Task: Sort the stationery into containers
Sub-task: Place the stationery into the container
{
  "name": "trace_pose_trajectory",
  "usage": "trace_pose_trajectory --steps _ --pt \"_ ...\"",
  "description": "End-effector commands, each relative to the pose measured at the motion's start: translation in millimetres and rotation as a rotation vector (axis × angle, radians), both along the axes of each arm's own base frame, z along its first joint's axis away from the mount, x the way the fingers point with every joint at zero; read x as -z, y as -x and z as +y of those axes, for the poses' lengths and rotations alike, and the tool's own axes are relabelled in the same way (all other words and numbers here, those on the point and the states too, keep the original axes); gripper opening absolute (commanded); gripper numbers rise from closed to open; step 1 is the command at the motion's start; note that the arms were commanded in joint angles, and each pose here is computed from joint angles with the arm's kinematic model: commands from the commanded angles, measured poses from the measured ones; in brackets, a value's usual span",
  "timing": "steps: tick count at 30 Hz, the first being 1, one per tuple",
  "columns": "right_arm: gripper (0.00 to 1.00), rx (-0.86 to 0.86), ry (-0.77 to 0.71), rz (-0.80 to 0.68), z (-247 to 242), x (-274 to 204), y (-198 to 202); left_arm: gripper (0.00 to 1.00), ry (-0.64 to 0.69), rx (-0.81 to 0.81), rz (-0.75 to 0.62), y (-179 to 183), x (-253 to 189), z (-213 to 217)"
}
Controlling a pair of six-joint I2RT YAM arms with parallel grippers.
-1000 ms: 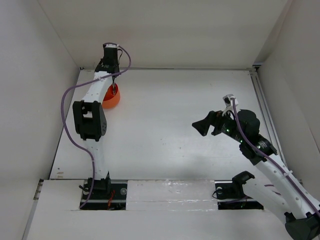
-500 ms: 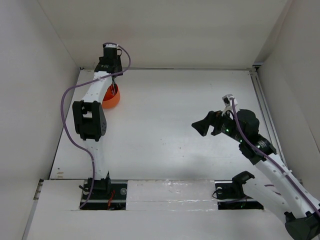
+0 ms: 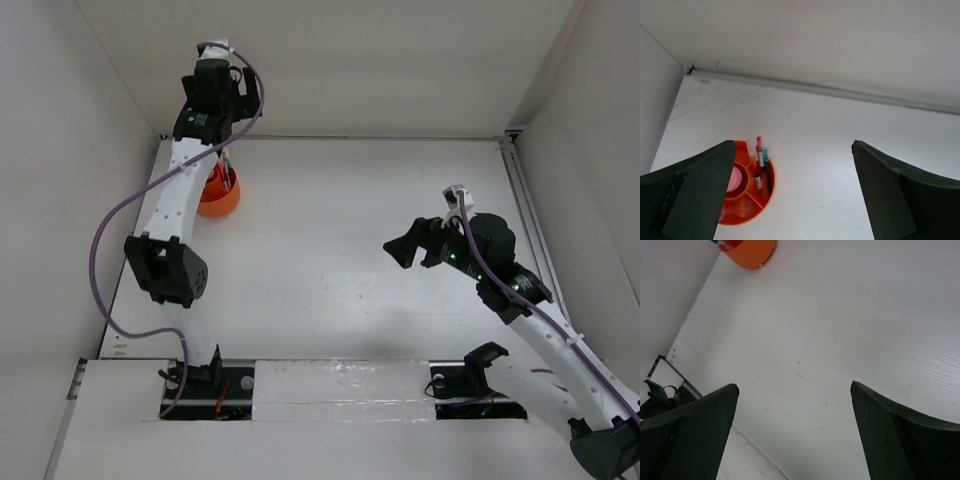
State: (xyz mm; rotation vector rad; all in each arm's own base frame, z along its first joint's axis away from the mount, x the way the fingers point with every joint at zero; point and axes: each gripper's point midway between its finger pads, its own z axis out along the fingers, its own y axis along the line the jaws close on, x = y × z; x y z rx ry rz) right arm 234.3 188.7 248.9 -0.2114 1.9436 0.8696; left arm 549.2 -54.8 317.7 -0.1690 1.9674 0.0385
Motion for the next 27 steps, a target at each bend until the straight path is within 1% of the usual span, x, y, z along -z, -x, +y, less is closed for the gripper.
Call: trace_pose_trajectory --steps 1,2,3,4,5,6,7,8,9,10,11,12,13,14,15,16,17,18,19,20,21,22,23,25,26,27 --pt "1.00 0.105 0.038 -0.086 -15.0 -37.3 -13.3 0.99 0.091 0.013 -0.237 54.6 -124.1 0.8" --pt "1.00 0.131 0.035 -0.111 -18.9 -56.5 -12.9 0.99 0.113 0.009 -0.273 73.7 -144.8 3.5" --pt "1.00 0.160 0.059 -0.108 -24.7 -59.6 -15.3 0.99 0.158 -0.024 -0.262 86.6 -147.1 6.8" --pt "1.00 0.182 0.097 -0.069 -30.1 -54.7 -12.4 0.99 0.180 -0.061 -0.274 99.9 -155.4 13.3" --pt "1.00 0.240 0.126 -0.084 -40.6 -62.1 -14.6 0.99 0.201 -0.070 -0.259 111.0 -152.0 14.3" --pt "1.00 0.277 0.118 -0.112 -48.2 -81.9 -14.6 0.99 0.230 -0.081 -0.313 139.9 -172.6 20.2" --pt "1.00 0.295 0.136 -0.125 -52.7 -88.1 -12.9 0.99 0.263 -0.087 -0.331 152.9 -175.8 21.4" --pt "1.00 0.362 0.166 -0.119 -68.3 -90.6 -11.1 0.99 0.253 -0.091 -0.289 159.4 -152.0 22.5" --pt "1.00 0.368 0.172 -0.128 -68.8 -97.1 -6.9 0.99 0.280 -0.087 -0.361 191.7 -171.9 27.8" --pt "1.00 0.381 0.160 -0.164 -74.0 -115.0 -0.6 0.99 0.286 -0.084 -0.387 202.8 -173.4 29.8" --pt "1.00 0.381 0.170 -0.164 -74.3 -117.2 3.8 0.99 0.304 -0.098 -0.396 225.4 -163.1 34.9" --pt "1.00 0.371 0.158 -0.188 -75.0 -125.8 8.8 0.99 0.294 -0.103 -0.354 218.2 -142.5 33.7" --pt "1.00 0.365 0.135 -0.211 -77.7 -137.0 16.7 0.99 0.321 -0.097 -0.424 245.6 -155.2 38.1" --pt "1.00 0.365 0.129 -0.228 -80.1 -142.7 19.4 0.99 0.341 -0.079 -0.427 255.5 -148.5 35.6" --pt "1.00 0.353 0.139 -0.218 -79.7 -141.1 23.2 0.99 0.359 -0.081 -0.380 258.0 -118.7 33.1" --pt "1.00 0.352 0.138 -0.231 -83.2 -145.4 27.4 0.99 0.391 -0.063 -0.439 281.7 -125.9 34.6" --pt "1.00 0.366 0.127 -0.244 -88.6 -152.0 31.3 0.99 0.398 -0.041 -0.444 289.6 -118.6 32.2" --pt "1.00 0.364 0.143 -0.230 -89.6 -147.0 32.7 0.99 0.406 -0.006 -0.442 296.6 -110.0 27.2" --pt "1.00 0.388 0.148 -0.244 -97.1 -151.8 34.9 0.99 0.414 -0.008 -0.438 307.2 -88.3 28.7" --pt "1.00 0.391 0.142 -0.252 -97.8 -155.5 35.9 0.99 0.415 -0.008 -0.442 310.4 -79.4 29.2" --pt "1.00 0.399 0.148 -0.249 -101.5 -154.2 38.3 0.99 0.407 -0.040 -0.441 313.4 -69.3 35.4" --pt "1.00 0.419 0.161 -0.243 -105.5 -151.8 37.6 0.99 0.414 -0.071 -0.405 313.3 -47.8 38.2" --pt "1.00 0.420 0.155 -0.250 -105.9 -155.4 38.7 0.99 0.423 -0.083 -0.420 322.4 -44.4 41.7" --pt "1.00 0.430 0.166 -0.255 -111.0 -154.9 41.5 0.99 0.432 -0.115 -0.416 328.3 -31.6 47.0" --pt "1.00 0.440 0.161 -0.261 -114.1 -156.6 43.1 0.99 0.433 -0.132 -0.391 328.6 -16.2 48.3" --pt "1.00 0.438 0.171 -0.253 -113.1 -151.3 41.7 0.99 0.436 -0.137 -0.412 334.9 -15.1 51.1"
